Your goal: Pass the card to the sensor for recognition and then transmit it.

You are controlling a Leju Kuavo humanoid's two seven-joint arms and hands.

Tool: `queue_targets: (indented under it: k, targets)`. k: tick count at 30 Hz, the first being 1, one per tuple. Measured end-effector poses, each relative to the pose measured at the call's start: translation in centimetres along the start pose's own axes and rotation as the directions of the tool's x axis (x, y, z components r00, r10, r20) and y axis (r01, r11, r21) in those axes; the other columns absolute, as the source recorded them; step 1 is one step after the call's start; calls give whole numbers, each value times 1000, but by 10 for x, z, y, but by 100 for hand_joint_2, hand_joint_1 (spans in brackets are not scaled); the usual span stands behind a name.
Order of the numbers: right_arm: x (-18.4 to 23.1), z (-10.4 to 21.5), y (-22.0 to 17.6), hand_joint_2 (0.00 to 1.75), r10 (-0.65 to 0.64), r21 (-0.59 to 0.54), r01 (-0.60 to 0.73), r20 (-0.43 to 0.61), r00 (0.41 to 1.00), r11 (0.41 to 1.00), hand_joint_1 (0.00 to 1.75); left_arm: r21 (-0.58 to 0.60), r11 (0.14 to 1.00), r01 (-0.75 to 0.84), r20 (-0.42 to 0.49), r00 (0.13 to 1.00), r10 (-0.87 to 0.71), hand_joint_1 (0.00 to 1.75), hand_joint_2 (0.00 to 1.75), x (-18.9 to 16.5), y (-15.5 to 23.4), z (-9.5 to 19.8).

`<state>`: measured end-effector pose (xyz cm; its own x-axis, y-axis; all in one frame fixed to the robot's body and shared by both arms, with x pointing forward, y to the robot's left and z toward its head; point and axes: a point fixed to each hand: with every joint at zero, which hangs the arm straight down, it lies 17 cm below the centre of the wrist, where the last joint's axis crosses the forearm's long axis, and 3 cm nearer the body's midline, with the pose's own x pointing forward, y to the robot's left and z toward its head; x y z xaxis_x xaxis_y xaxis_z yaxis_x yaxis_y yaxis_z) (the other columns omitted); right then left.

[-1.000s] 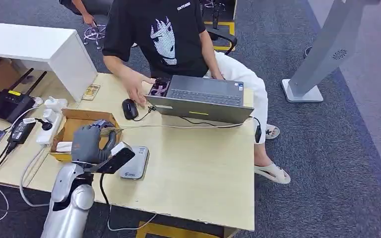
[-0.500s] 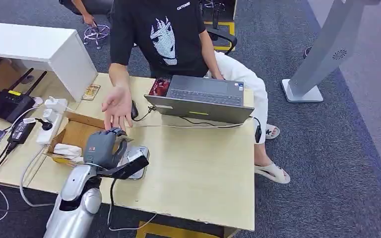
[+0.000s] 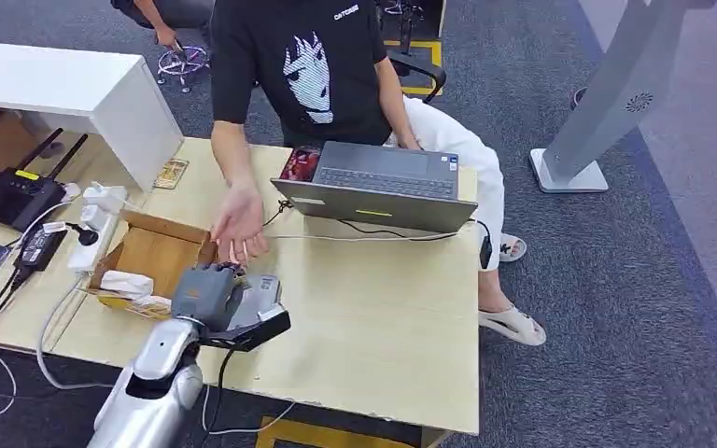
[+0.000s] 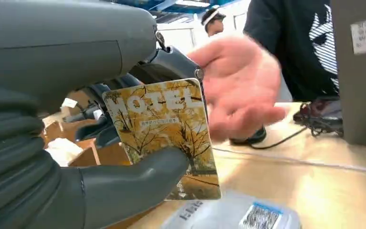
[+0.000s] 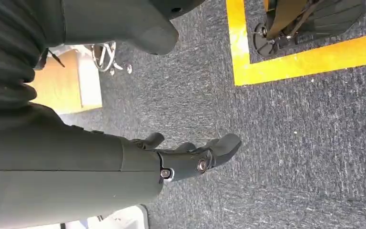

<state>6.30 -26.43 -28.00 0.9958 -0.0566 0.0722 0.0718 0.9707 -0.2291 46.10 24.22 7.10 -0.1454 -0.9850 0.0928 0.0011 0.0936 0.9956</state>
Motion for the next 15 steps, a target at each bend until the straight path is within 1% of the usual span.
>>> queue_targets:
  k: [15]
  targets:
    - [-1, 0, 2, 175, 5, 9, -5, -6, 1000, 1000, 0, -32, 999, 34, -18, 999, -35, 175, 175, -6, -13, 0]
